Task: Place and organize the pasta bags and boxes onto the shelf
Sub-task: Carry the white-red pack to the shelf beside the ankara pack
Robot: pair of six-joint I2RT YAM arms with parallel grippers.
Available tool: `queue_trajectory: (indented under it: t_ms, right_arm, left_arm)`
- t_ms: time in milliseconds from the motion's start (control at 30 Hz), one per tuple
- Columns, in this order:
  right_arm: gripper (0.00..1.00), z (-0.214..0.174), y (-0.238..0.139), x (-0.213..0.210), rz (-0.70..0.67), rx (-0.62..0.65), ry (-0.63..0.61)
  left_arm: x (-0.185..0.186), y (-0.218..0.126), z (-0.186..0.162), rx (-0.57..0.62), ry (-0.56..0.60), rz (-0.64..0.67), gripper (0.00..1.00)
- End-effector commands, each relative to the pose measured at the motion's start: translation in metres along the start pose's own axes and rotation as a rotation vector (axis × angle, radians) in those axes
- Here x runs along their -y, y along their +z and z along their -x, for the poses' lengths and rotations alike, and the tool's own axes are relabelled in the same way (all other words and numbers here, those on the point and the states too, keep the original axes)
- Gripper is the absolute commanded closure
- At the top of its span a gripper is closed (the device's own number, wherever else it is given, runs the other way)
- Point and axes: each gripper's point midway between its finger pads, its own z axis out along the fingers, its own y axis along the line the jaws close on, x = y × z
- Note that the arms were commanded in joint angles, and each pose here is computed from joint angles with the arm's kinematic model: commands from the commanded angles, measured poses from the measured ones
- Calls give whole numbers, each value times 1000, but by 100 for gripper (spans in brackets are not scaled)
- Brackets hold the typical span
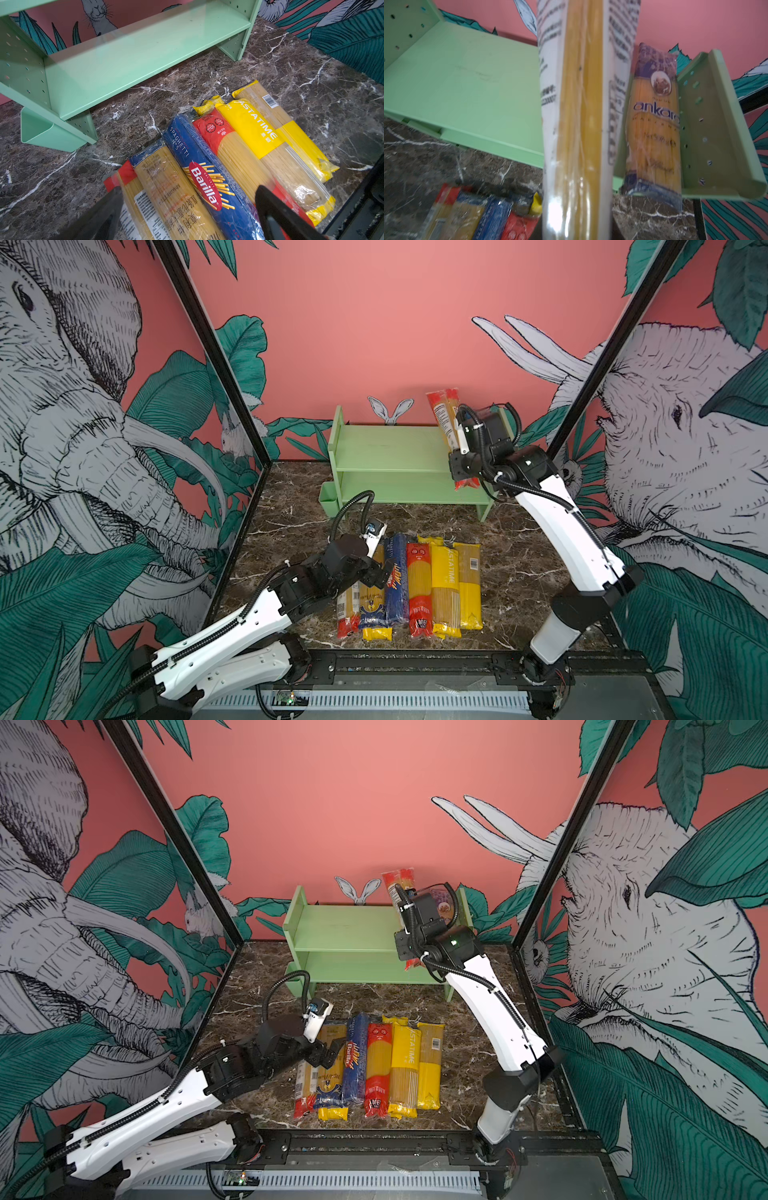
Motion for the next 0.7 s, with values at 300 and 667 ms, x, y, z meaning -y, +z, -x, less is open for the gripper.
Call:
queue_trajectory:
  t_ms: [300, 667]
  right_arm:
    - [97, 76, 31, 48, -48, 206, 120]
    - [76, 60, 63, 61, -68, 149, 148]
  left_arm:
    - [-4, -5, 15, 23, 32, 32, 1]
    - [-3, -4, 13, 26, 21, 27, 1]
